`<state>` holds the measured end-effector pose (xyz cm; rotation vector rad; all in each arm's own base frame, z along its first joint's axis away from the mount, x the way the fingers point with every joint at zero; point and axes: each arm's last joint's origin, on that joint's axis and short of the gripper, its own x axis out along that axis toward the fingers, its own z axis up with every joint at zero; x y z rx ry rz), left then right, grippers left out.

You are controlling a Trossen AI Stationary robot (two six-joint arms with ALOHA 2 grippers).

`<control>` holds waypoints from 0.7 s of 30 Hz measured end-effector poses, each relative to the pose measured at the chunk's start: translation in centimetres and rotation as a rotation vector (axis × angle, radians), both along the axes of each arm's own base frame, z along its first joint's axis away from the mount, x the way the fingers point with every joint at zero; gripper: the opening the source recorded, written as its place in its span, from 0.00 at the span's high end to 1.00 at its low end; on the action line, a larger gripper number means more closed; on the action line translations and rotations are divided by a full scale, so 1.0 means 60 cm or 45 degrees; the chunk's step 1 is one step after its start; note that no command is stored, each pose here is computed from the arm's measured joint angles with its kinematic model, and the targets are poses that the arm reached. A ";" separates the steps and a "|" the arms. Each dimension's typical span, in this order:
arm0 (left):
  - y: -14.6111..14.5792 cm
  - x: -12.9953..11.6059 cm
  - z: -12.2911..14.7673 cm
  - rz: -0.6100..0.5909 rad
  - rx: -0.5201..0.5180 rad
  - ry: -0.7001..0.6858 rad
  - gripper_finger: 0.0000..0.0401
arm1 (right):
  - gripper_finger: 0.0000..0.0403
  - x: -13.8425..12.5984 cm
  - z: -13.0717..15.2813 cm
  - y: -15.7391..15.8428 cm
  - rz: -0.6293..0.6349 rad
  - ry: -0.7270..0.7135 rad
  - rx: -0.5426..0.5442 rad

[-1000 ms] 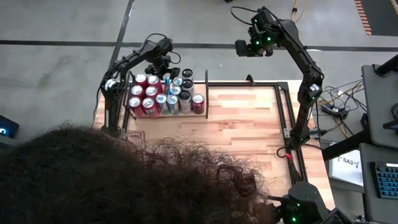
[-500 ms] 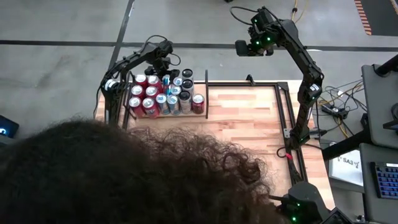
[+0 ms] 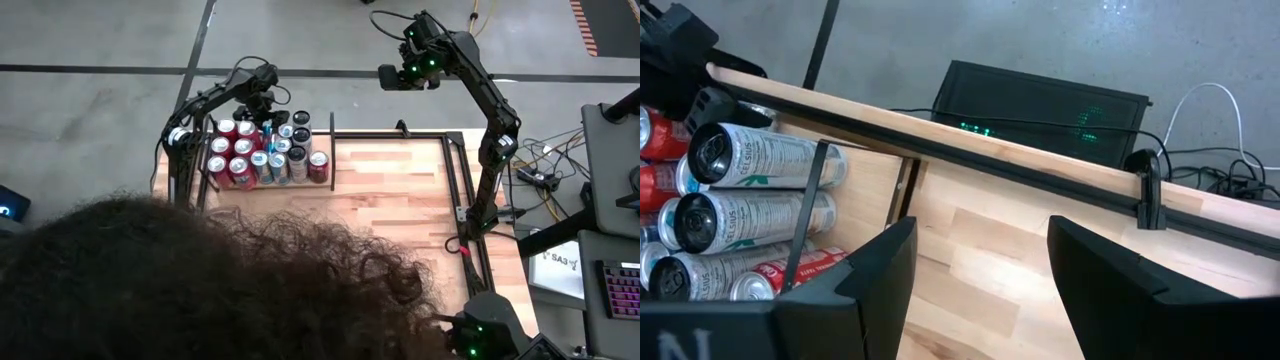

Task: Place canned beverage on shelf
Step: Put the blue soda can on the shelf aligned with the other blue soda can

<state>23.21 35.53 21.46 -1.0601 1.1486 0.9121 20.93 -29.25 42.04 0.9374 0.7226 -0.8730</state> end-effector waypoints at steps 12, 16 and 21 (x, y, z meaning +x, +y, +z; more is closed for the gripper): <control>0.004 0.002 0.004 0.021 0.026 -0.016 0.41 | 0.47 0.000 0.000 0.000 0.007 0.003 -0.004; 0.003 0.001 0.006 0.021 0.024 -0.014 0.41 | 0.47 0.000 0.000 0.000 0.008 0.003 -0.005; 0.001 0.001 0.011 0.020 0.032 -0.020 0.41 | 0.47 0.000 0.000 0.000 0.010 0.004 -0.006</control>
